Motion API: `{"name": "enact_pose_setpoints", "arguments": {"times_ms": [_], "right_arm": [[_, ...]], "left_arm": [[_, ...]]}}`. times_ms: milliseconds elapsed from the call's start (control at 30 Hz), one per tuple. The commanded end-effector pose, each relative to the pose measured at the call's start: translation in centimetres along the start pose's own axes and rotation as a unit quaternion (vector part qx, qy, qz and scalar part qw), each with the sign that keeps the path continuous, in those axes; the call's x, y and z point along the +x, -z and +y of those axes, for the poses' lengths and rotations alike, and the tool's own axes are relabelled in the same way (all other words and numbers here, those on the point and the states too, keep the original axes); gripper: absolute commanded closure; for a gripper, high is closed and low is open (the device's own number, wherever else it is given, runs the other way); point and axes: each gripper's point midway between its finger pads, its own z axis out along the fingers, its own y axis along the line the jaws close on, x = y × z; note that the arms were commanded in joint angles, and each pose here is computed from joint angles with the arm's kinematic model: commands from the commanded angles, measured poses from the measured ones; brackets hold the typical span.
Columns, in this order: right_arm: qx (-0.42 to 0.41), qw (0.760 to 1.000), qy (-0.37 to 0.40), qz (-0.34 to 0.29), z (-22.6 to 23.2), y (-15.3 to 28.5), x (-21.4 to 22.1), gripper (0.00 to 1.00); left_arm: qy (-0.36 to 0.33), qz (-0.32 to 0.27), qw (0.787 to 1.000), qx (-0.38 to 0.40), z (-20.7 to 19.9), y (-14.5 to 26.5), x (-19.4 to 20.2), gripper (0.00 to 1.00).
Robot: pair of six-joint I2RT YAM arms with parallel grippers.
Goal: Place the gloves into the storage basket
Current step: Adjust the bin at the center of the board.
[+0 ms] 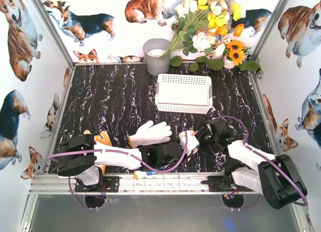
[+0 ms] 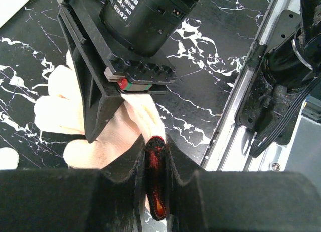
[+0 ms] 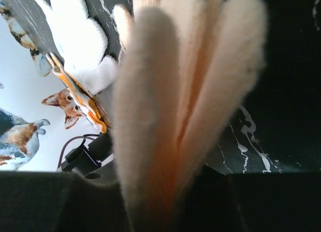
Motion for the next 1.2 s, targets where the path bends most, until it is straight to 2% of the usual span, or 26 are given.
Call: {"name": "enact_pose_setpoints", "arguments": {"times_ms": [0,133,200,267,333,433,500,600,633,933,1167], "right_arm": [[-0.037,0.999,0.029,-0.008,1.9,0.2,-0.5,0.79],[-0.053,0.998,0.038,-0.010,2.7,0.5,-0.4,0.98],[-0.066,0.997,0.046,-0.011,3.3,0.7,-0.4,1.00],[-0.079,0.995,0.057,-0.015,3.9,1.0,-0.5,1.00],[-0.089,0.994,0.067,-0.023,4.5,1.3,-0.6,1.00],[-0.097,0.991,0.078,-0.040,5.0,1.8,-1.0,1.00],[-0.098,0.990,0.083,-0.055,5.2,2.0,-1.4,1.00],[-0.100,0.987,0.096,-0.081,5.5,2.4,-2.3,1.00],[-0.101,0.986,0.103,-0.087,5.7,2.6,-2.5,1.00],[-0.109,0.981,0.115,-0.110,6.0,3.6,-4.4,1.00],[-0.121,0.977,0.126,-0.119,6.9,4.5,-4.8,1.00]], "left_arm": [[0.007,-0.018,1.000,0.019,-1.1,0.7,-1.3,1.00],[0.015,-0.024,0.999,0.014,-0.8,1.1,-1.6,1.00],[0.019,-0.030,0.999,0.008,-0.6,1.4,-1.9,0.99],[0.025,-0.038,0.999,0.001,-0.3,1.8,-2.4,0.83],[0.031,-0.049,0.998,-0.004,-0.2,2.3,-3.2,0.61],[0.037,-0.065,0.997,-0.018,0.4,3.3,-4.5,0.33],[0.040,-0.078,0.996,-0.029,0.9,4.1,-5.5,0.19],[0.042,-0.094,0.994,-0.048,1.8,5.5,-6.9,0.03],[0.043,-0.097,0.993,-0.055,2.3,5.9,-7.2,0.00],[0.094,-0.139,0.985,-0.040,3.9,8.9,-10.9,0.00],[0.170,-0.122,0.974,-0.080,8.3,8.5,-10.3,0.00]]}}
